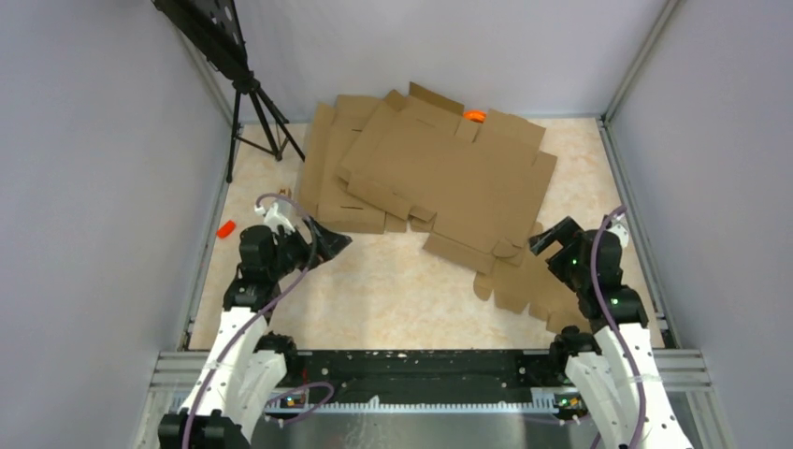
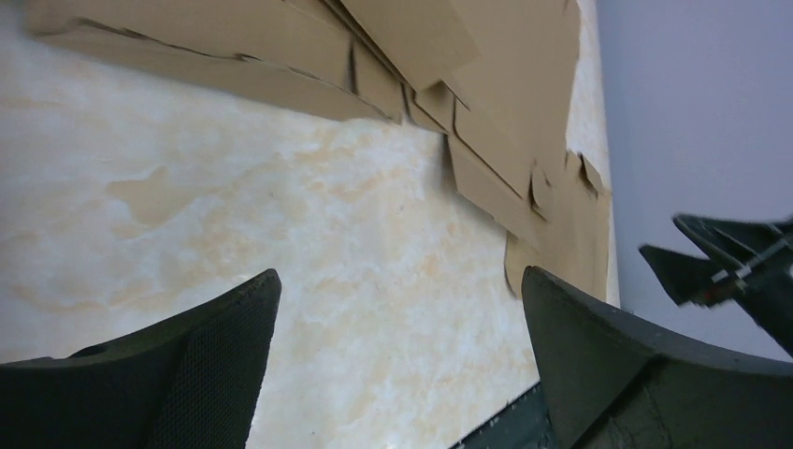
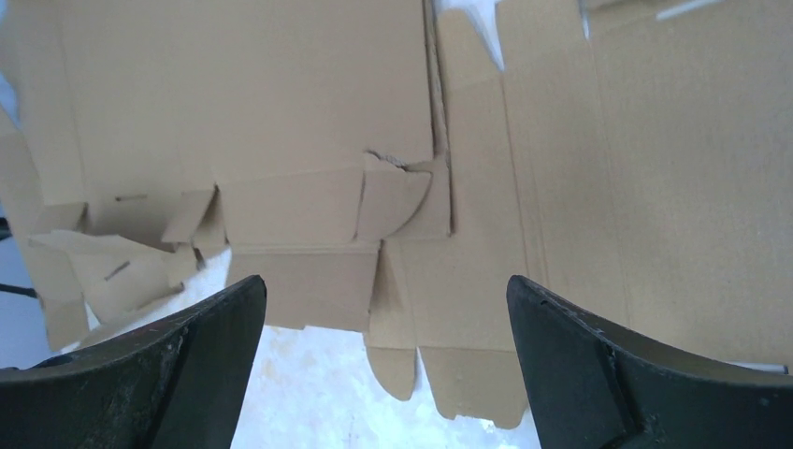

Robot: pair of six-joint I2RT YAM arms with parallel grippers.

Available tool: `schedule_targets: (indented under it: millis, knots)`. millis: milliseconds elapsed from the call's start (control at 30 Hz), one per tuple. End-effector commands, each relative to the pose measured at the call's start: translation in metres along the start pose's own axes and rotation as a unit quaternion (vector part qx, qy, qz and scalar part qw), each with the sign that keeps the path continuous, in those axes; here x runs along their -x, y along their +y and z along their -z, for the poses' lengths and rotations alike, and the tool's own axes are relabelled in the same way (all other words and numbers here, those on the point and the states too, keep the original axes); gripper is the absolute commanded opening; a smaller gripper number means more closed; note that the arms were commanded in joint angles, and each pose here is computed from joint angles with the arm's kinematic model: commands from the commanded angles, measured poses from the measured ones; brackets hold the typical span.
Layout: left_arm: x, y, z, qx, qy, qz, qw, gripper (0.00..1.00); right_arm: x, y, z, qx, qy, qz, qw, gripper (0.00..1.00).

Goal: Fold the paper box

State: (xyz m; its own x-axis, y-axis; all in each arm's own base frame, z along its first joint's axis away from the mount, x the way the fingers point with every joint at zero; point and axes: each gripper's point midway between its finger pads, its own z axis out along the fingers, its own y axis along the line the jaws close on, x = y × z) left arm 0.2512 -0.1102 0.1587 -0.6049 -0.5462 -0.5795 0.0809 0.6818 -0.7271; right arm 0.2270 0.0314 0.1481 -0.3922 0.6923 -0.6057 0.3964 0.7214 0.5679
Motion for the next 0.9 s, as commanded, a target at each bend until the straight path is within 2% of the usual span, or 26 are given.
schedule_targets:
  millis: [0,200,300,400,533,667,767,867]
  knots:
    - [-0.007,-0.036,-0.004,-0.085,0.017,-0.046,0.995,0.98,-0.015,0.005,-0.01,0.01,0.037,-0.006,0.999,0.98]
    - [-0.029,-0.055,-0.013,-0.103,0.045,-0.07,0.991,0.98,-0.027,-0.002,-0.015,-0.009,0.072,-0.003,0.997,0.99]
    - [-0.044,-0.067,-0.023,-0.099,0.045,-0.074,0.991,0.98,-0.033,-0.021,-0.014,-0.071,0.08,-0.039,0.994,0.98]
    - [-0.063,-0.072,-0.03,-0.101,0.051,-0.077,0.991,0.98,-0.035,-0.034,-0.016,-0.111,0.085,-0.037,0.989,0.99]
    - [-0.072,-0.076,-0.04,-0.106,0.082,-0.072,0.988,0.96,-0.046,-0.029,-0.019,-0.099,0.127,-0.019,0.987,0.97]
    - [-0.1,-0.09,-0.049,-0.127,0.126,-0.062,0.982,0.92,-0.074,-0.046,-0.01,-0.143,0.18,-0.059,0.971,0.96]
    - [-0.119,-0.098,-0.053,-0.142,0.127,-0.052,0.98,0.93,-0.092,-0.048,-0.004,-0.145,0.212,-0.087,0.963,0.95]
    - [-0.117,-0.089,-0.062,-0.116,0.116,-0.049,0.985,0.95,-0.09,-0.048,-0.002,-0.139,0.202,-0.092,0.965,0.93]
